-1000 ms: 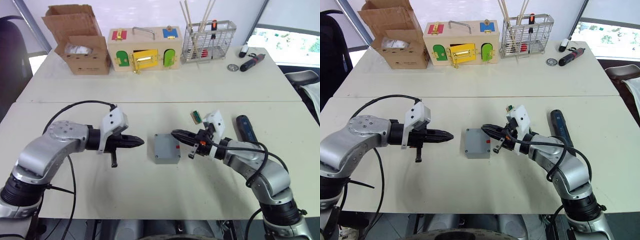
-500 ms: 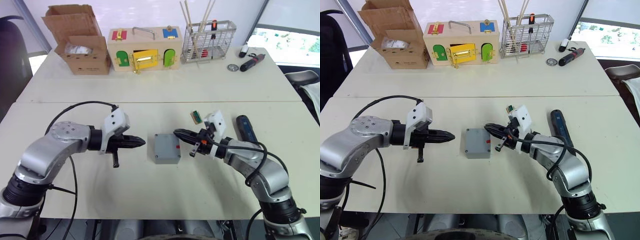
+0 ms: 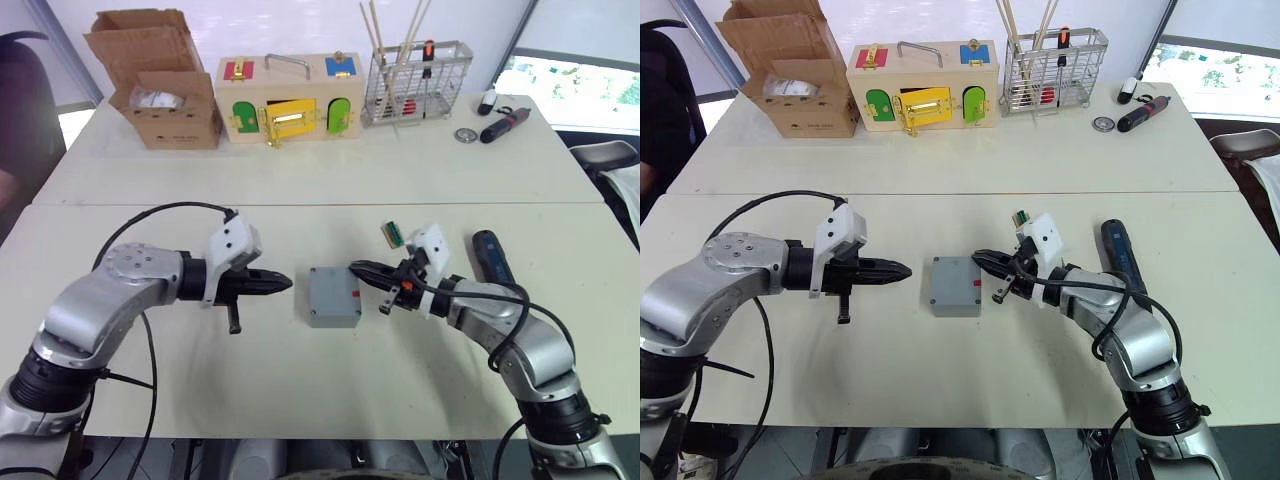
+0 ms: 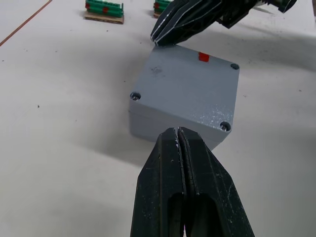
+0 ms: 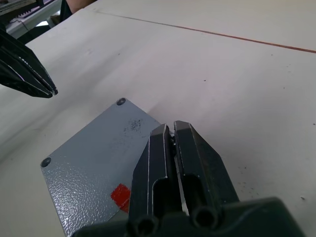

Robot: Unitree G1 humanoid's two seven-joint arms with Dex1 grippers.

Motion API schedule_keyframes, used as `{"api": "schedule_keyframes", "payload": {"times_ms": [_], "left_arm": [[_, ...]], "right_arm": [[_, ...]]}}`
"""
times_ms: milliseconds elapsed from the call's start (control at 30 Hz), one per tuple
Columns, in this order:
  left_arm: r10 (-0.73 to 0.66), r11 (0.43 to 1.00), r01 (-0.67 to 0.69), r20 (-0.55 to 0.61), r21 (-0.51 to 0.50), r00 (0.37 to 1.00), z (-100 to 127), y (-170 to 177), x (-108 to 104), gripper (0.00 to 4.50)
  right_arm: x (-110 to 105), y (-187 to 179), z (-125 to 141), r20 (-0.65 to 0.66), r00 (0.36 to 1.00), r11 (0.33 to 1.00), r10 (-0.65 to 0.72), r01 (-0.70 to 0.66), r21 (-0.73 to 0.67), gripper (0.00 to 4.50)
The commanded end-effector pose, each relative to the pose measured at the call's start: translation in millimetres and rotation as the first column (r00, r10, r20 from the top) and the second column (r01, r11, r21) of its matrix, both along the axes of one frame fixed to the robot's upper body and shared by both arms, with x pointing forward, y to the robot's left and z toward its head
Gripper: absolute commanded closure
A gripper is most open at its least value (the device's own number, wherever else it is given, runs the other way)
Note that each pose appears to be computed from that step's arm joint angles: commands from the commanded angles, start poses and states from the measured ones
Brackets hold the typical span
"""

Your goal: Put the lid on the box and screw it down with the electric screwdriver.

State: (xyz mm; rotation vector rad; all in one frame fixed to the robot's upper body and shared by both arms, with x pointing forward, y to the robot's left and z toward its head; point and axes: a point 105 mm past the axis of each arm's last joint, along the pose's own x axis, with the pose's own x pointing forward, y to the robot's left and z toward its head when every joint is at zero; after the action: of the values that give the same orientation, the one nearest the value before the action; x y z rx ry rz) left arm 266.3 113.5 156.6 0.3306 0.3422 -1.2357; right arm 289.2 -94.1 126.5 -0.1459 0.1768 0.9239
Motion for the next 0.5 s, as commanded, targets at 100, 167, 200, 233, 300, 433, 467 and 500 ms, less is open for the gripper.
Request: {"api": "schedule_keyframes", "payload": {"times_ms": [100,167,200,233,300,433,467,500], "left_arm": [[-0.019,1.0,0.019,0.036,0.001,0.999,6,-4,-1,4.5],[-0.019,1.0,0.019,0.036,0.0,0.999,6,-4,-1,4.5],[-0.02,1.0,0.02,0.035,-0.001,0.999,6,-5,-1,4.5],[-0.02,1.0,0.02,0.035,-0.002,0.999,6,-5,-1,4.5],[-0.024,1.0,0.024,0.036,-0.007,0.999,7,-5,-2,4.5],[-0.052,0.998,0.055,0.051,-0.043,0.997,17,-9,0,4.5],[-0.065,0.996,0.068,0.057,-0.052,0.996,20,-11,1,4.5],[-0.085,0.994,0.089,0.066,-0.061,0.994,24,-14,1,4.5]], "right_arm": [[3,3,11,0.052,0.999,1.0,0.009,-0.009,0.006,3.72],[2,4,14,0.057,0.998,1.0,0.017,-0.018,0.011,2.76],[1,4,15,0.06,0.998,1.0,0.022,-0.023,0.013,2.21],[1,4,17,0.063,0.998,1.0,0.025,-0.026,0.014,1.72],[1,1,25,0.087,0.996,1.0,0.021,-0.023,0.022,0.87],[4,-18,66,0.14,0.989,0.993,-0.055,0.04,0.112,0.03],[5,-24,75,0.131,0.988,0.989,-0.083,0.065,0.134,0.03],[7,-34,82,0.105,0.987,0.983,-0.119,0.103,0.15,0.03]]}}
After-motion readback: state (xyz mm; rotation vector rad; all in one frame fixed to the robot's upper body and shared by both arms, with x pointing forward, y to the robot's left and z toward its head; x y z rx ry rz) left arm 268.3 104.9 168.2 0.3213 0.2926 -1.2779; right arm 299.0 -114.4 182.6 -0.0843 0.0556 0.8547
